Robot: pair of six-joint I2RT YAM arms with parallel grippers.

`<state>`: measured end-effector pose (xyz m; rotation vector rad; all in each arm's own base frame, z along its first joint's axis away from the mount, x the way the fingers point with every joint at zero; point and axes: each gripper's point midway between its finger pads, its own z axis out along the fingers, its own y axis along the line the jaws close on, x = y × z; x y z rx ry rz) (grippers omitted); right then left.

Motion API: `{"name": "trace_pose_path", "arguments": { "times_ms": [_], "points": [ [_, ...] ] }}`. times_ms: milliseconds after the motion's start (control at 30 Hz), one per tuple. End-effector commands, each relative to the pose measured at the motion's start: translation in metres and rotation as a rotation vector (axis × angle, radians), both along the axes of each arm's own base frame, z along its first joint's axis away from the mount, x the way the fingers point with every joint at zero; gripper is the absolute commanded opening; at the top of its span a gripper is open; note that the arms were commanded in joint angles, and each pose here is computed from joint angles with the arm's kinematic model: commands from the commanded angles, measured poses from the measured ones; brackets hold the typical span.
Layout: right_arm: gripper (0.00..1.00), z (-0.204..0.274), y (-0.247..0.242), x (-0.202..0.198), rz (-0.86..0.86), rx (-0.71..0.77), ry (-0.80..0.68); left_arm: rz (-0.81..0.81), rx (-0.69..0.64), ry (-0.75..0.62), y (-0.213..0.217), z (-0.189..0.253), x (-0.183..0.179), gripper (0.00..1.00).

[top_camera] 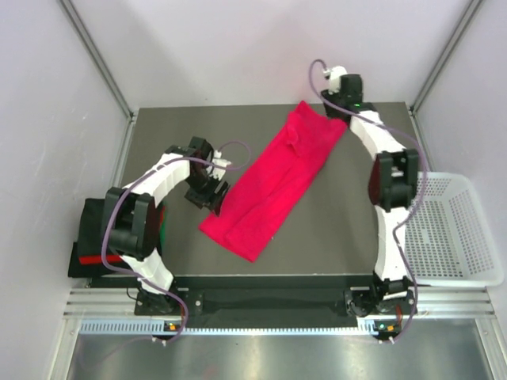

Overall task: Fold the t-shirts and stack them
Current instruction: Fold the tshirt

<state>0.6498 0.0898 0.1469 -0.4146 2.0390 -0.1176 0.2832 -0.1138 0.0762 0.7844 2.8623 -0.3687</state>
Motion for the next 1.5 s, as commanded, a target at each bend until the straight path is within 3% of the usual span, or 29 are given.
{"name": "trace_pose_path", "arguments": {
  "times_ms": [0,133,200,367,533,667,733,833,867,1000,1133,1367,1467],
  "points": [
    [0.48,0.105,-0.005,-0.065,0.064,0.269,-0.034,-0.025,0.053,0.077,0.015,-0.023,-0.018,0.74],
    [0.45,0.045,0.041,-0.178,0.224,0.529,0.342,-0.011,0.048,0.134,0.024,-0.04,-0.023,0.71],
    [0.45,0.015,0.046,-0.212,0.235,0.629,0.475,0.002,0.013,0.159,0.022,-0.044,-0.021,0.69],
    [0.45,-0.025,0.042,-0.227,0.207,0.651,0.543,0.019,-0.025,0.195,0.014,-0.052,-0.021,0.63],
    [0.45,-0.033,0.054,-0.241,0.238,0.725,0.603,0.002,-0.03,0.262,0.015,-0.067,-0.037,0.57],
    [0.46,-0.036,0.075,-0.288,0.256,0.9,0.648,-0.003,-0.067,0.316,0.009,-0.073,-0.049,0.55],
    [0.53,-0.031,0.085,-0.313,0.247,0.976,0.643,-0.011,-0.085,0.341,0.007,-0.075,-0.055,0.53],
    [0.56,-0.028,0.102,-0.346,0.223,0.996,0.645,-0.015,-0.087,0.365,0.007,-0.077,-0.061,0.42],
    [0.56,-0.029,0.108,-0.356,0.228,0.996,0.658,-0.009,-0.083,0.369,0.008,-0.078,-0.061,0.29],
    [0.57,-0.036,0.135,-0.392,0.267,1.011,0.727,0.004,-0.095,0.418,0.003,-0.08,-0.07,0.0],
    [0.57,-0.055,0.149,-0.41,0.243,1.003,0.824,-0.001,-0.084,0.432,0.004,-0.081,-0.077,0.0],
    [0.57,-0.082,0.189,-0.446,0.268,0.963,0.987,0.044,-0.001,0.257,0.016,-0.064,-0.045,0.0],
    [0.56,-0.086,0.212,-0.471,0.305,0.933,1.08,0.038,-0.018,0.264,0.013,-0.057,-0.048,0.0]
  ]
}}
